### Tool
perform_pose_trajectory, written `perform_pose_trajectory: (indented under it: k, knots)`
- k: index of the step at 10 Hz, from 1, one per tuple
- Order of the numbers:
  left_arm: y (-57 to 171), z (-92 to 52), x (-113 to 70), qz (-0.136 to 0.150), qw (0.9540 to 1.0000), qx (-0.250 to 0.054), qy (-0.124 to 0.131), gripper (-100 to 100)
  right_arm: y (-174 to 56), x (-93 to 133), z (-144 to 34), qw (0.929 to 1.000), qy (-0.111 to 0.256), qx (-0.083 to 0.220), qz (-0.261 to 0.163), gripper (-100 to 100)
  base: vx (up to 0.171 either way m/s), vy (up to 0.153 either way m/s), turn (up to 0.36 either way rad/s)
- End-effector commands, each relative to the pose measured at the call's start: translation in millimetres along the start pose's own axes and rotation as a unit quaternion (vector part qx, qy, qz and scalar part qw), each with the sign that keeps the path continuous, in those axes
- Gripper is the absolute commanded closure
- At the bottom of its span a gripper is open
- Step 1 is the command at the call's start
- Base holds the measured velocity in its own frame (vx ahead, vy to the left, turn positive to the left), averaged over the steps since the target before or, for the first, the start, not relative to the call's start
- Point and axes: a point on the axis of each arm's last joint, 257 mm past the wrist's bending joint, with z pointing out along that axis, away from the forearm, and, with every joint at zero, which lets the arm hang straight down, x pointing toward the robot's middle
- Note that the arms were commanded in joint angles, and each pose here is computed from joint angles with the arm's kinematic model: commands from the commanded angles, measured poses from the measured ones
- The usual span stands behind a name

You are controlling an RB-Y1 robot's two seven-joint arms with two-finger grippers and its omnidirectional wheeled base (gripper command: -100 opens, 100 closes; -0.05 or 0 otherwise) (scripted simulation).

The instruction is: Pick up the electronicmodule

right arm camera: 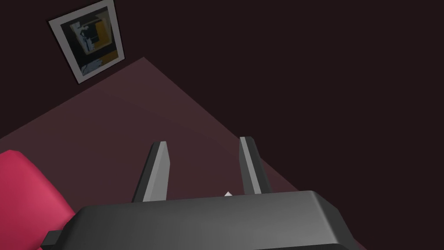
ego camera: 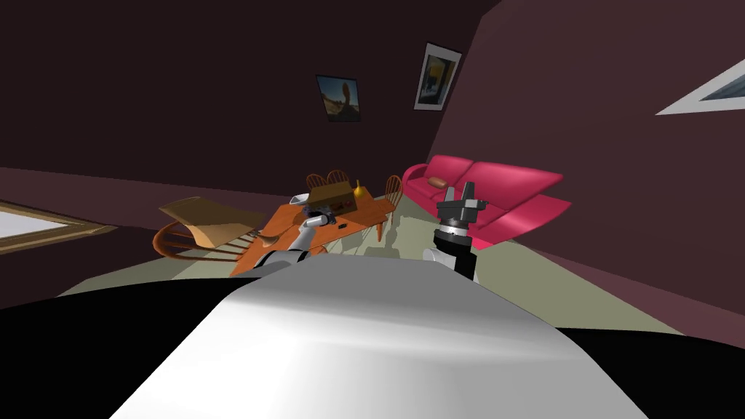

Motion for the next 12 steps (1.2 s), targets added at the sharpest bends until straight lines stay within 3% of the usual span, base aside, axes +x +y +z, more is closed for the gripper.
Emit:
perform_pose_trajectory:
  k: [1, 2, 5, 6, 7, 8, 9, 10, 11, 12]
  knots:
    - [13, 2.8, -4.1, -0.007, 0.9997, -0.022, -0.006, -100, 0, 0, 0.0, 1.0, 0.0, 0.0, 0.0, 0, 0.033, 0.04, -0.107]
    - [27, 5.1, -7.5, -0.016, 0.9985, -0.051, -0.011, -100, 0, 0, 0.0, 1.0, 0.0, 0.0, 0.0, 0, 0.026, 0.048, -0.167]
    - [51, 7.4, -17.4, -0.03, 0.9954, -0.089, -0.022, -100, 0, 0, 0.0, 1.0, 0.0, 0.0, 0.0, 0, 0.035, 0.046, -0.095]
    - [67, 7.5, -20.9, -0.04, 0.9919, -0.117, -0.028, -100, 0, 0, 0.0, 1.0, 0.0, 0.0, 0.0, 0, 0.048, 0.041, -0.115]
    - [70, 7.6, -23.0, -0.041, 0.9915, -0.12, -0.03, -100, 0, 0, 0.0, 1.0, 0.0, 0.0, 0.0, 0, 0.041, 0.037, -0.075]
    - [89, 6.6, -27.8, -0.051, 0.9866, -0.15, -0.038, -100, 0, 0, 0.0, 1.0, 0.0, 0.0, 0.0, 0, 0.045, 0.051, -0.129]
    - [89, 6.6, -28.0, -0.052, 0.9866, -0.15, -0.038, -100, 0, 0, 0.0, 1.0, 0.0, 0.0, 0.0, 0, 0.039, 0.05, -0.079]
    - [103, 4.8, -28.9, -0.059, 0.9821, -0.174, -0.042, -100, 0, 0, 0.0, 1.0, 0.0, 0.0, 0.0, 0, 0.038, 0.046, -0.126]
    - [108, 4.5, -32.4, -0.061, 0.9809, -0.179, -0.045, -100, 0, 0, 0.0, 1.0, 0.0, 0.0, 0.0, 0, 0.034, 0.04, -0.059]
    - [124, 1.7, -35.6, -0.07, 0.9751, -0.204, -0.052, -100, 0, 0, 0.0, 1.0, 0.0, 0.0, 0.0, 0, 0.04, 0.044, -0.098]
